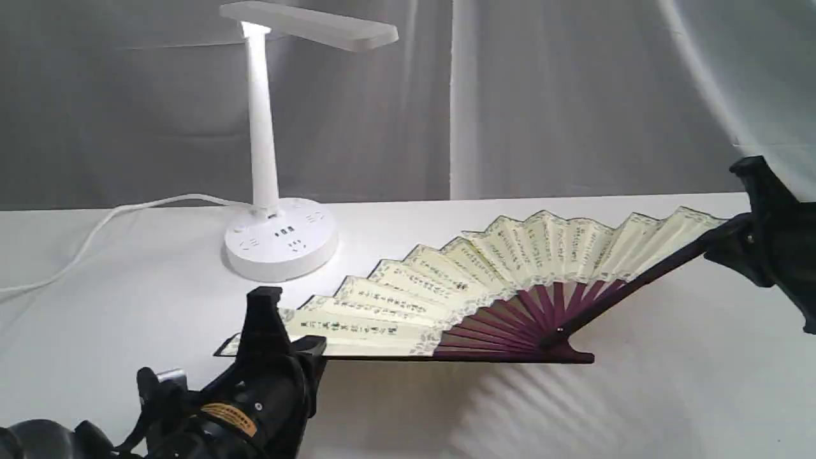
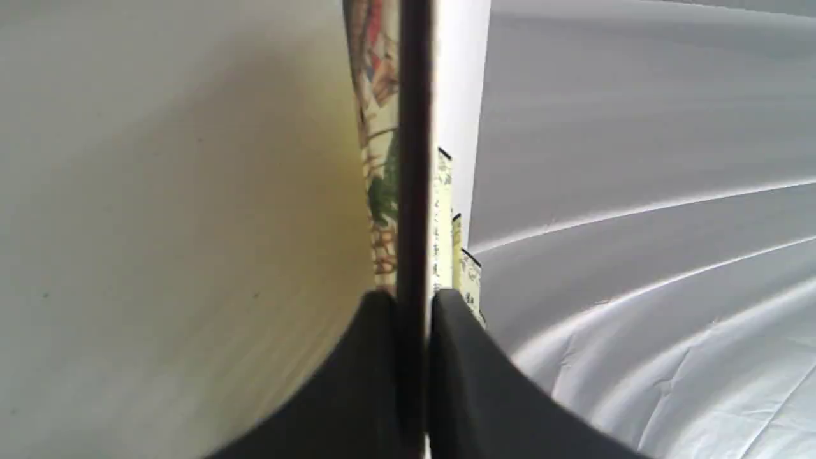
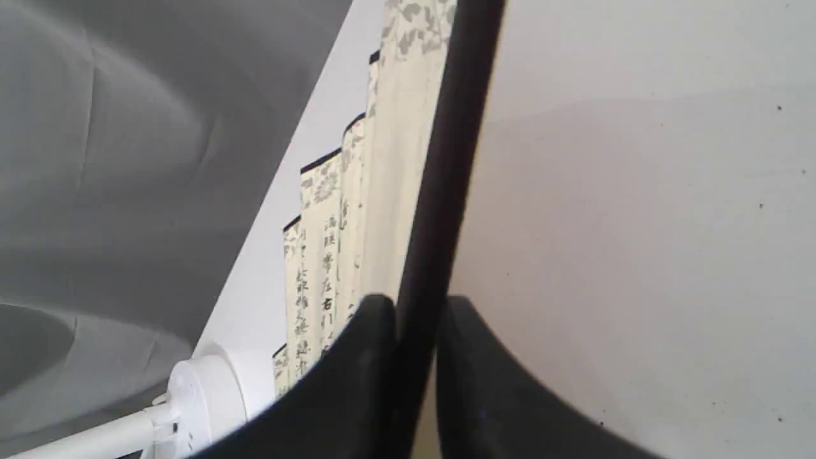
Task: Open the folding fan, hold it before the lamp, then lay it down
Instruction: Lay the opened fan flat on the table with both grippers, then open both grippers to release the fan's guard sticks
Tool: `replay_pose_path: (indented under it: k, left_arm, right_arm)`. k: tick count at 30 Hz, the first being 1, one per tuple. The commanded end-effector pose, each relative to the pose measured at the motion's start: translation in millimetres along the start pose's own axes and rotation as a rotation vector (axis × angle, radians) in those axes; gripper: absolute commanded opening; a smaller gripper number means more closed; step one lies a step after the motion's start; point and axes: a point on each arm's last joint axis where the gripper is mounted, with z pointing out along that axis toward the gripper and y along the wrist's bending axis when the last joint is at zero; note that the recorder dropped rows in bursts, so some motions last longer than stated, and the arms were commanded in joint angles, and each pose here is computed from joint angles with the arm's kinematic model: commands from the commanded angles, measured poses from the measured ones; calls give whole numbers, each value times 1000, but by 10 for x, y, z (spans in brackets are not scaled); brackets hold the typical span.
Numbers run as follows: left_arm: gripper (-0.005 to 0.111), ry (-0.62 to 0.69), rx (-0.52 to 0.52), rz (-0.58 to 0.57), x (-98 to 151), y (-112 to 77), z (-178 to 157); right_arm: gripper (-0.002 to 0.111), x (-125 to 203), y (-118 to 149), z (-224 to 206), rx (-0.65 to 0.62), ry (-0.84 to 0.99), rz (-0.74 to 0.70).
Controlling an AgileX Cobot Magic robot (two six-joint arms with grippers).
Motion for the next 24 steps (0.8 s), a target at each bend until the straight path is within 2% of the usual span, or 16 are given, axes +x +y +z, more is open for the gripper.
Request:
replay_pose_path:
  k: [1, 5, 8, 12, 17, 21, 24]
  left_arm:
    - [0, -3, 0, -2, 2, -16, 5]
    - [5, -8, 8, -5, -2, -24, 5]
    - [15, -8, 8, -5, -2, -24, 5]
    - [31, -8, 8, -5, -2, -24, 5]
    - [44, -8, 8, 2, -2, -24, 5]
    - [60, -9, 18, 105, -2, -33, 5]
    - [63, -2, 85, 230, 12, -93, 2]
  right_arm:
    - [0, 7, -38, -2, 28, 1, -57]
    - [0, 6, -45, -2, 35, 0, -61]
    - [5, 6, -45, -2, 35, 0, -61]
    - [24, 3, -47, -2, 38, -3, -63]
    - [45, 8, -73, -3, 67, 5, -107]
    - [62, 33, -104, -6, 97, 38, -183]
    - [65, 57, -124, -10, 116, 69, -242]
